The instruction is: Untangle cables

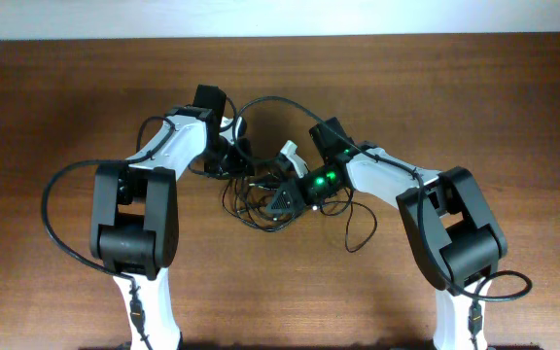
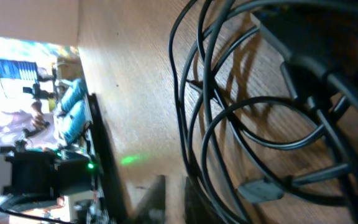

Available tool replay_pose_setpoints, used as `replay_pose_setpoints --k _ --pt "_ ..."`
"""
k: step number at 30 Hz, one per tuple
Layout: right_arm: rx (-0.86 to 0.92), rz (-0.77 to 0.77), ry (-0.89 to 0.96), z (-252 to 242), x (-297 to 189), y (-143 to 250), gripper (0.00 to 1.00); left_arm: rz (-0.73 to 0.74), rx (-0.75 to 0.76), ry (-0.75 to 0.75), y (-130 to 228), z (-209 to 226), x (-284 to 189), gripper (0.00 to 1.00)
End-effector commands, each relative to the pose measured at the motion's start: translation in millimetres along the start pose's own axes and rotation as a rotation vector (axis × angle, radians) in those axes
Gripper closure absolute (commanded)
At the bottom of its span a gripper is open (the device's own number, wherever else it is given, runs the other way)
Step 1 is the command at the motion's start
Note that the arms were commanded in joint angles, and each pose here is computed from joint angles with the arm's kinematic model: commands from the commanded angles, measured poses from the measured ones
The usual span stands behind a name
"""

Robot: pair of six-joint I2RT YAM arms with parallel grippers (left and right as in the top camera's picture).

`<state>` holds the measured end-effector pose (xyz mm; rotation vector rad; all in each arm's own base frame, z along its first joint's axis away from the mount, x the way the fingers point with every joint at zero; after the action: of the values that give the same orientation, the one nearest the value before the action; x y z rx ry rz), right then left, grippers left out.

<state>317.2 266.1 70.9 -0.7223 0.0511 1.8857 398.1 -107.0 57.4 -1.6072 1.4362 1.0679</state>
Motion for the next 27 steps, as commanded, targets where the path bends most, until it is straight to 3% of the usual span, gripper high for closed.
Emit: replay_pose_setpoints --k 1,6,12,15,19,27 --pt "0.007 0.03 0.067 -10 10 7 0.7 0.018 0.008 -0.034 5 7 9 0.78" --pt "-0.029 0.064 0.255 -21 22 11 0.6 0.018 0.008 -0.034 5 7 9 0.77" --pt "-0.09 0.08 0.259 -12 37 11 0.56 0.013 0.009 -0.052 5 8 9 0.76" --pt "-0.086 0.08 0.245 -11 37 11 0.58 0.013 0.009 -0.052 5 8 9 0.77" --pt "-0.084 0.081 0.223 -9 38 12 0.69 0.013 0.009 -0.052 5 8 9 0.77" --pt "-0.028 0.057 0.05 10 40 7 0.76 0.013 0.009 -0.051 5 8 9 0.78"
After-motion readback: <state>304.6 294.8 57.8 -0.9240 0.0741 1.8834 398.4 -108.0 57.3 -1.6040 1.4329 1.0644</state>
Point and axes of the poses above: each gripper's point midway between its finger pads, its own x axis out along the fingers, its own z axis along the line the jaws close on, y = z × x, the point moved 6 cm from there along -x, back along the fingers, and after that the axes turned 6 degrees about -x, right-handed, at the moved point
